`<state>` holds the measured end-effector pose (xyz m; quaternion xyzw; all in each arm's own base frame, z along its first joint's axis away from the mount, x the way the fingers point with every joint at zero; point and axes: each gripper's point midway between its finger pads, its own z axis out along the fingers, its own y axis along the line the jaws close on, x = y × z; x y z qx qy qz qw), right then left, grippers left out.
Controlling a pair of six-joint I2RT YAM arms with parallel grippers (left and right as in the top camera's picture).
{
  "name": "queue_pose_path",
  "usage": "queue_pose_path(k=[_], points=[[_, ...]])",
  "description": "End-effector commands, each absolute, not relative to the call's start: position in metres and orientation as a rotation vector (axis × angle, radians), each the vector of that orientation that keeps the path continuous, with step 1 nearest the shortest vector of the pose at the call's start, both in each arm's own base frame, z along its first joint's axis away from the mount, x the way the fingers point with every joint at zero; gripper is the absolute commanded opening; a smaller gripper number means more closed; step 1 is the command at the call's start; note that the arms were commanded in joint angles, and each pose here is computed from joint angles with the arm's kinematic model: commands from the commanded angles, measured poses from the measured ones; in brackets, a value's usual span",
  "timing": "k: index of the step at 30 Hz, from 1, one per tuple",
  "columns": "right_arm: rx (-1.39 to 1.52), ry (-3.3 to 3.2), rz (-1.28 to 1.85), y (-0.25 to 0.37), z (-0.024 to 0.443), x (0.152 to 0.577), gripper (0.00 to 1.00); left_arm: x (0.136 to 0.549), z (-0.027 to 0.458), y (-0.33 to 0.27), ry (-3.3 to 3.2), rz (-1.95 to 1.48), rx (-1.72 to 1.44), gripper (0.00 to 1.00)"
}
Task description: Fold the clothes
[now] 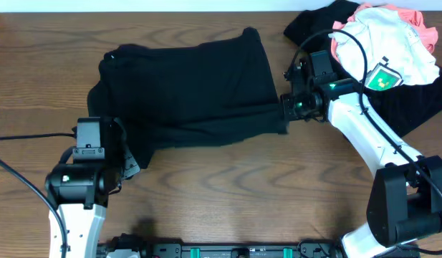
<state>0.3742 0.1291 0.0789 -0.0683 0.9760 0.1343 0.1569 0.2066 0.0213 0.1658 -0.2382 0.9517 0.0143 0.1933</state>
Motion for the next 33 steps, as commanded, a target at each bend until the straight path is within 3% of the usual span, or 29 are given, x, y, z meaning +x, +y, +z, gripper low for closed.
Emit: queue_pose_path(k=[1, 15, 27, 33], points=[[-0.171, 2.768, 0.371, 0.122, 0.088, 0.381, 0.01, 0.207, 0.18, 0.017, 2.657, 0.007, -0.647, 0.06], [-0.187, 2.685, 0.383, 0.129, 0.096, 0.397, 0.01, 0.263, 0.204, 0.018, 2.45, -0.051, -0.605, 0.06], [-0.205, 2.668, 0.366, 0.136, 0.084, 0.409, 0.01, 0.317, 0.142, 0.029, 2.573, 0.042, -0.651, 0.06], [-0.205, 2.667, 0.366, 0.136, 0.082, 0.41, 0.01, 0.3, 0.124, 0.043, 2.66, 0.092, -0.731, 0.06]])
